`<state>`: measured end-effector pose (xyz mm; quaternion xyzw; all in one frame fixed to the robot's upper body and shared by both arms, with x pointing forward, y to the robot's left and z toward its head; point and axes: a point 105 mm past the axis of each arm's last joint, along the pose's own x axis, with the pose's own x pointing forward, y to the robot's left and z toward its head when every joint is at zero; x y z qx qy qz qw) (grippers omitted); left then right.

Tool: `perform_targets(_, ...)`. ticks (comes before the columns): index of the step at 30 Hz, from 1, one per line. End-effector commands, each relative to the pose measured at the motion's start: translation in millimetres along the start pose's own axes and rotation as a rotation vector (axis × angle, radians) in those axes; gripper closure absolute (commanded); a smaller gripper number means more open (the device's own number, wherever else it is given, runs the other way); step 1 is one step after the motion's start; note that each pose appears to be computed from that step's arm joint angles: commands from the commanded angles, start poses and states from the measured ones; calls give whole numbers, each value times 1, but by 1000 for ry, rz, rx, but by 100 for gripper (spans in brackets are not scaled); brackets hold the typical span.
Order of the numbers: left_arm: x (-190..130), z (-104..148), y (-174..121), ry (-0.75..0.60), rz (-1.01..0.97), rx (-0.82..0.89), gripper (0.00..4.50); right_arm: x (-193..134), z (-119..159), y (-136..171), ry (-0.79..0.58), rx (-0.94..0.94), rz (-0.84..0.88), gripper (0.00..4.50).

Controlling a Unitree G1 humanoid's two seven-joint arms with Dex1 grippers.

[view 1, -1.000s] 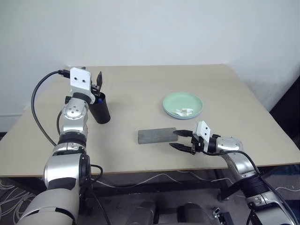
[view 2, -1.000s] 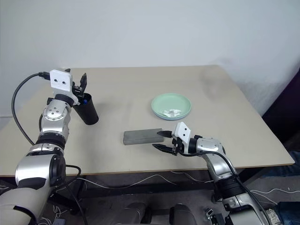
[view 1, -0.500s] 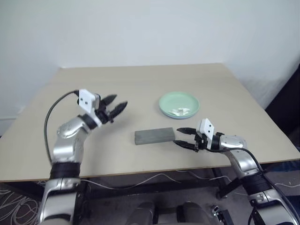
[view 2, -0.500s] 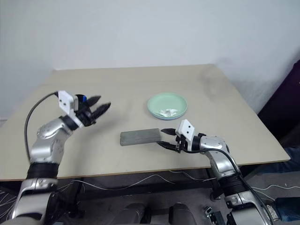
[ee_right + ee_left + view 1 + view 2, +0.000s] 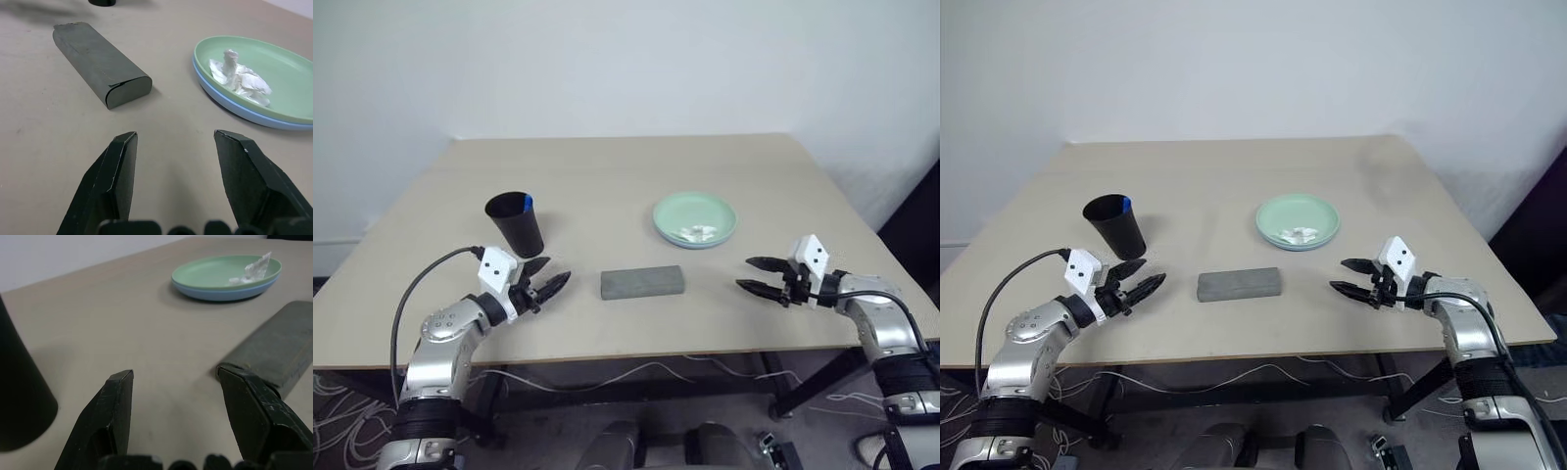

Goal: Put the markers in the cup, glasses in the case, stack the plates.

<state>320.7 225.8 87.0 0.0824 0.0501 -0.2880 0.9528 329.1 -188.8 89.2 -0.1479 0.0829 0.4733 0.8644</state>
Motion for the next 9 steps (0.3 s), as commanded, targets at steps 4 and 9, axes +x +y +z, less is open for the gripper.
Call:
perform_targets(4, 0, 14, 4, -68, 55, 18, 165, -21, 6, -7, -12, -9, -65, 178)
perform_targets(9, 2, 9, -2, -67, 58, 6, 165, -25, 8, -8, 5, -8, -60, 178)
